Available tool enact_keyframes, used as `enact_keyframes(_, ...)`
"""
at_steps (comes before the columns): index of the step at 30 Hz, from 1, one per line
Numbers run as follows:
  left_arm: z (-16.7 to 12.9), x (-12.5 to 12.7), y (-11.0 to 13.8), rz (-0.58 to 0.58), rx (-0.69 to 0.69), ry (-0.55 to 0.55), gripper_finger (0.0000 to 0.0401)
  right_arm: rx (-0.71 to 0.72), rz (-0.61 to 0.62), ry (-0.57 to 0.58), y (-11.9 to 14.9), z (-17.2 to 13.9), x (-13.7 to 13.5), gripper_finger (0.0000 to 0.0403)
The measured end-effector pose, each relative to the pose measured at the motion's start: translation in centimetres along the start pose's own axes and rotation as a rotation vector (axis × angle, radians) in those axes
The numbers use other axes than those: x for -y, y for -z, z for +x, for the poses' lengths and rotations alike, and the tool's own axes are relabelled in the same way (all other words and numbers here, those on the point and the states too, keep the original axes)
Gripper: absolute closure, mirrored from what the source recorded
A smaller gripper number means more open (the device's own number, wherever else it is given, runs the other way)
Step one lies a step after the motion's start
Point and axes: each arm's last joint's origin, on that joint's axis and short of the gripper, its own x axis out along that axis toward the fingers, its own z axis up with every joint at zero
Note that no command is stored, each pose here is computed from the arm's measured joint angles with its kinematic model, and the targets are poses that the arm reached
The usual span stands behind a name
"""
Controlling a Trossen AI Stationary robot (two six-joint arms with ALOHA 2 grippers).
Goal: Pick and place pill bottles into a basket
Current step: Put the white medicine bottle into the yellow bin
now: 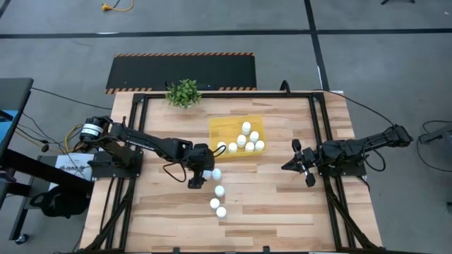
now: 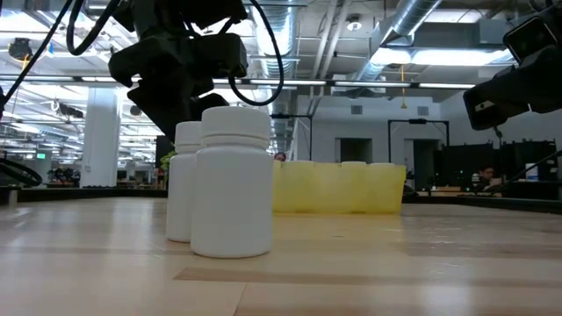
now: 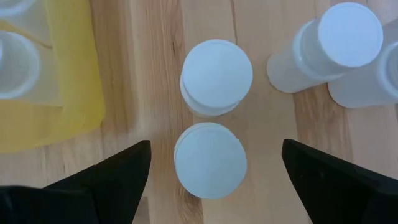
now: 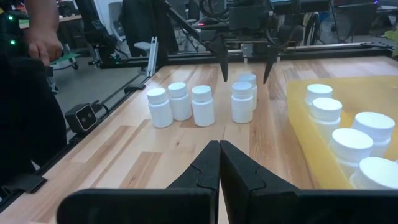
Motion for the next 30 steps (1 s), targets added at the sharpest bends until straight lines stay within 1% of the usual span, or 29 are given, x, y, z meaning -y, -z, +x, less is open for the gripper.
enact_keyframes(3, 0.01, 0.00, 0.00, -0.001, 0.000, 0.000, 0.0055, 0.000, 0.000, 0.000, 0.00, 0.00, 0.00, 0.0401)
enact_keyframes(19, 0.02, -0.01, -0.07, -0.010, 0.007, -0.004, 0.0099, 0.000, 0.000, 0.000, 0.00, 0.00, 0.00, 0.0401)
enact_keyframes(30, 0.49, -0.08, 0.54, -0.023, -0.001, -0.016, 0.0108, 0.000, 0.000, 0.000, 0.00, 0.00, 0.00, 0.0401)
